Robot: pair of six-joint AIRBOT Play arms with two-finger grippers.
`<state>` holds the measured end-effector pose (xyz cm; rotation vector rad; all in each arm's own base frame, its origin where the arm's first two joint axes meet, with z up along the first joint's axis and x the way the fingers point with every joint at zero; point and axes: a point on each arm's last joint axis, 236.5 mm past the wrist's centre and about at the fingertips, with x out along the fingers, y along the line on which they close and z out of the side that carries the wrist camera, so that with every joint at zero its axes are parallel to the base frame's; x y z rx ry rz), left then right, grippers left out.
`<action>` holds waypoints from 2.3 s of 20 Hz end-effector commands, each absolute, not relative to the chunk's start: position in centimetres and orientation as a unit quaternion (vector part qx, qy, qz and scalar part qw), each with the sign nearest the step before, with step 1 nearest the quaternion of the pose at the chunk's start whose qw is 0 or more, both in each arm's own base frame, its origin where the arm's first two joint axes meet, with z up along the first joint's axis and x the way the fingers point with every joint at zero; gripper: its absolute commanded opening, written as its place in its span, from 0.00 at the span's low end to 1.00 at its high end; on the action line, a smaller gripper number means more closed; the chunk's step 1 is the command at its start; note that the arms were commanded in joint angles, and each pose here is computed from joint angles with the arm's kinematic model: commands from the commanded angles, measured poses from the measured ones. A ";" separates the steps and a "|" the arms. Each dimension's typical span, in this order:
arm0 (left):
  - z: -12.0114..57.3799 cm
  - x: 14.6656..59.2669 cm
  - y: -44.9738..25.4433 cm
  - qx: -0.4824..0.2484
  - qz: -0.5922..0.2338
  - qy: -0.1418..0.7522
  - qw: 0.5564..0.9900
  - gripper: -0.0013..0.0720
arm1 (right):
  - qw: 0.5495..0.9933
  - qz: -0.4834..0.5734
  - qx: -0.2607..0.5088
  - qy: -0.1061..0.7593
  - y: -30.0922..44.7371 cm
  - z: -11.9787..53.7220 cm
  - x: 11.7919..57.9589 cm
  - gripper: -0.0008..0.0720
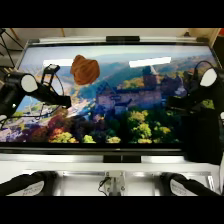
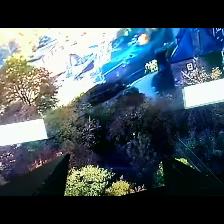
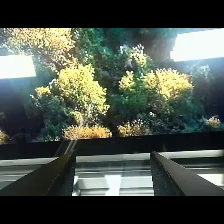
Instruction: Fold the shirts.
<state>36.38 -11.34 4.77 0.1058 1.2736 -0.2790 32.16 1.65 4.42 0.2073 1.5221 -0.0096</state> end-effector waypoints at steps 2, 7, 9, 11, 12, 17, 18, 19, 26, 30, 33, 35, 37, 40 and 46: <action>4.7 36.4 -11.4 0.050 -0.130 0.592 0.793 1.00 | 0.719 -0.004 0.094 0.689 1.7 4.4 32.2 0.81; 4.7 36.4 -11.4 0.050 -0.130 0.592 0.793 1.00 | 0.719 -0.004 0.094 0.689 1.7 4.4 32.2 0.81; 4.7 36.4 -11.4 0.050 -0.130 0.592 0.793 1.00 | 0.719 -0.004 0.094 0.689 1.7 4.4 32.2 0.81; 4.7 36.4 -11.4 0.050 -0.130 0.592 0.793 1.00 | 0.719 -0.004 0.094 0.689 1.7 4.4 32.2 0.81; 4.7 36.4 -11.4 0.050 -0.130 0.592 0.793 1.00 | 0.719 -0.004 0.094 0.689 1.7 4.4 32.2 0.81; 4.8 36.4 -11.7 0.042 -0.133 0.592 0.794 1.00 | 0.720 -0.004 0.094 0.688 1.7 4.4 32.2 0.81; 4.8 36.4 -12.0 0.037 -0.137 0.590 0.795 1.00 | 0.724 -0.004 0.095 0.683 1.7 4.4 32.5 0.81; 5.0 36.6 -12.6 0.022 -0.142 0.586 0.797 1.00 | 0.729 -0.005 0.095 0.678 1.6 4.5 32.9 0.81; 6.7 39.7 -16.4 -0.072 -0.168 0.527 0.830 1.00 | 0.741 -0.003 0.098 0.665 1.7 4.5 33.7 0.81; 5.5 45.3 -14.8 -0.101 -0.134 0.514 0.841 1.00 | 0.762 -0.004 0.100 0.640 1.6 4.8 35.2 0.81; 4.7 52.3 -11.8 -0.155 -0.087 0.500 0.848 1.00 | 0.770 -0.003 0.102 0.630 1.7 4.9 35.8 0.81; 3.4 56.2 -10.9 -0.189 -0.082 0.493 0.845 1.00 | 0.771 -0.003 0.102 0.629 1.7 4.8 36.0 0.81; 0.9 58.9 -11.2 -0.223 -0.086 0.493 0.836 1.00 | 0.776 0.006 0.107 0.621 2.1 5.0 36.4 0.81; -2.5 62.6 -11.1 -0.256 -0.076 0.460 0.847 1.00 | 0.791 0.022 0.122 0.599 3.1 5.5 37.7 0.81; -4.6 66.3 -12.7 -0.323 -0.074 0.397 0.856 0.90 | 0.813 0.021 0.127 0.568 3.0 6.0 39.4 0.81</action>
